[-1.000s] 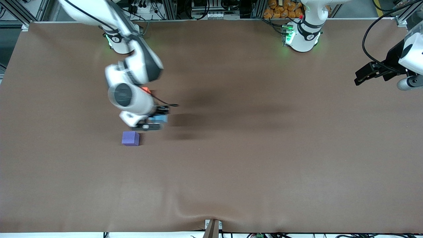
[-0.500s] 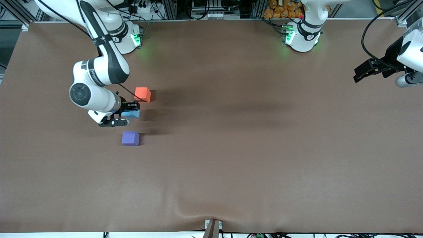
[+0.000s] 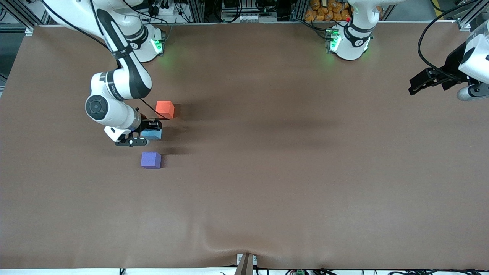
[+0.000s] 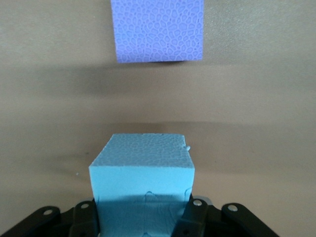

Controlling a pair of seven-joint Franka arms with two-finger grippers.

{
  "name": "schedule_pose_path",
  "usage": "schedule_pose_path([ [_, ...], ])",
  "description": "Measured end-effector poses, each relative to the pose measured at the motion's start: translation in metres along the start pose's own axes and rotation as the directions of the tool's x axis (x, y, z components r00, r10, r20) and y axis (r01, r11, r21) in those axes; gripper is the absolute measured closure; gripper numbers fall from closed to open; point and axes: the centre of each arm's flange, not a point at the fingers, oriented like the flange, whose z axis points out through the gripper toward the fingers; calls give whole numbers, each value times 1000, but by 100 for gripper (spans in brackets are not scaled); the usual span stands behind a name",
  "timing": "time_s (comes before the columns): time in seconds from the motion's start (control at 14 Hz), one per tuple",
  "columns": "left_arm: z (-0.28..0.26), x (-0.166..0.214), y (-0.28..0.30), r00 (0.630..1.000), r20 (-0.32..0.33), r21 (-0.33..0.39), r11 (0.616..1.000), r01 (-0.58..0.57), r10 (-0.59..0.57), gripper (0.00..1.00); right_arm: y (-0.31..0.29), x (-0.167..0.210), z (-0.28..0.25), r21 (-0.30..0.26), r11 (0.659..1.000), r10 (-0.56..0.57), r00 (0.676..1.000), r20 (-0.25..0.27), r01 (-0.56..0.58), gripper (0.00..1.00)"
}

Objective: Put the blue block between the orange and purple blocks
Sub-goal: 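Carry the blue cube with the right gripper between the orange and purple cubes, then lower the blue cube onto the table and open the right gripper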

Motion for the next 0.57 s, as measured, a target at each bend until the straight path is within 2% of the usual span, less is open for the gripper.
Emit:
schedule_pose_path([
  [0.57,0,0,0,1000,1,0,1000,0,0,0,0,3,34,-4,1000,16,1000,6,-16,45],
])
